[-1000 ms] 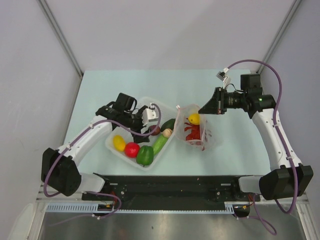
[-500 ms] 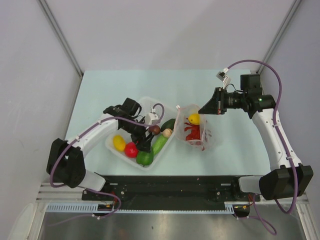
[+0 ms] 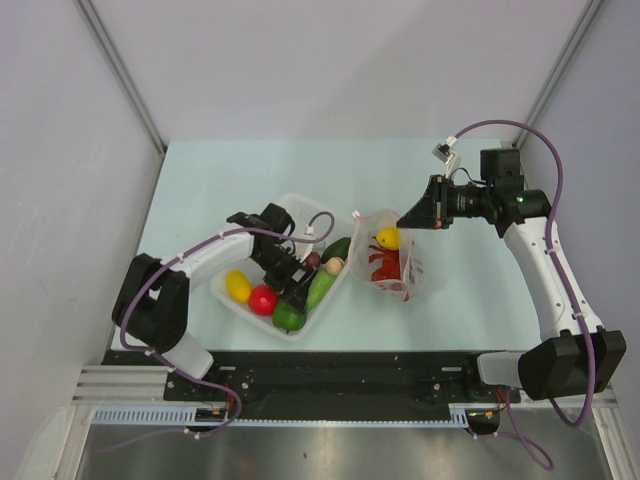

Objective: Place the food in the zip-top bag and seal the zipper
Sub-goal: Pick up the fake vegetable from the bin, then place the fake vegetable in the zipper food storage bag.

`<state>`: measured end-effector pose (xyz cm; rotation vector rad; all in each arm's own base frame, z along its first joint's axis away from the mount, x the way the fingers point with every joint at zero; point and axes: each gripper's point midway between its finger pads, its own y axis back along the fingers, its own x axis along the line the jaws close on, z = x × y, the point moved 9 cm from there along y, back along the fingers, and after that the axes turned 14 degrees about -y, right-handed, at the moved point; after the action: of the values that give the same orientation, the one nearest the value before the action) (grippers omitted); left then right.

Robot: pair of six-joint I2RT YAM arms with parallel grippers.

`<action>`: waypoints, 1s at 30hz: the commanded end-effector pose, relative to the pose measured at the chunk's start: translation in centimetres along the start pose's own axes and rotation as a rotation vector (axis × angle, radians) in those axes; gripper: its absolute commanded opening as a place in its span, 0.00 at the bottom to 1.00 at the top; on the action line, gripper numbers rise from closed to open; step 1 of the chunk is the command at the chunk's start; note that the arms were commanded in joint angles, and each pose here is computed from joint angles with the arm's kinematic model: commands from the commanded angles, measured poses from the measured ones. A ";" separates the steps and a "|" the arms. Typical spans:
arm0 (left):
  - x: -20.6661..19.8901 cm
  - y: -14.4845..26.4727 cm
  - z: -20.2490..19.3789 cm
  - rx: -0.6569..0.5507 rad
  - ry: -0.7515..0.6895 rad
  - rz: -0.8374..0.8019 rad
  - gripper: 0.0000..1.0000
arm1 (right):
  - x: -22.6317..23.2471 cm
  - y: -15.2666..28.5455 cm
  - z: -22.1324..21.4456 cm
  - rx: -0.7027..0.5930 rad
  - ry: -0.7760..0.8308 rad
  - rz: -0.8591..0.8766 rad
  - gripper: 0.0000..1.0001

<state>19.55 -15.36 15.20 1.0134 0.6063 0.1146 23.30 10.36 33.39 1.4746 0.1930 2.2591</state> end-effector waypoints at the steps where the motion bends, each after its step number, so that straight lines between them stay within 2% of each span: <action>1: 0.2 0.0 0.5 0.025 0.037 0.035 0.88 | 0.4 0.1 0.4 -0.014 0.033 0.022 0.00; 3: 0.4 0.1 0.8 0.023 0.041 0.047 0.82 | 0.4 0.1 0.4 -0.015 0.034 0.020 0.00; 7: 0.3 2.2 2.7 -0.058 -0.001 0.099 0.56 | 0.5 0.2 0.3 -0.013 0.041 0.017 0.00; 8: 0.2 2.7 3.1 -0.080 -0.007 0.110 0.52 | 0.5 0.2 0.3 -0.011 0.043 0.016 0.00; 14: -2.2 8.7 6.5 -0.299 -0.154 0.219 0.37 | 0.7 0.4 0.1 -0.007 0.051 0.022 0.00; 18: -4.9 13.8 9.9 -0.530 -0.290 0.282 0.33 | 0.7 0.3 0.1 -0.007 0.046 0.029 0.00; 21: -8.4 18.1 12.4 -0.802 -0.385 0.300 0.31 | 0.8 0.2 0.2 -0.008 0.041 0.038 0.00; 22: -9.1 18.9 13.5 -0.920 -0.399 0.336 0.30 | 0.9 0.2 0.3 -0.011 0.044 0.042 0.00; 24: -10.7 19.8 14.0 -1.060 -0.460 0.382 0.30 | 0.9 0.1 0.4 -0.011 0.044 0.047 0.00; 25: -12.4 19.9 14.2 -1.160 -0.557 0.401 0.30 | 0.9 0.1 0.4 -0.010 0.038 0.050 0.00; 27: -13.4 19.6 14.6 -1.213 -0.599 0.457 0.31 | 0.9 0.1 0.5 -0.013 0.038 0.051 0.00; 30: -14.2 17.5 15.3 -1.203 -0.613 0.436 0.31 | 1.1 0.1 0.6 -0.010 0.026 0.065 0.00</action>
<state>18.42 -20.48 40.59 0.0771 -0.2336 0.4097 23.37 10.43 33.51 1.4836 0.1833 2.2612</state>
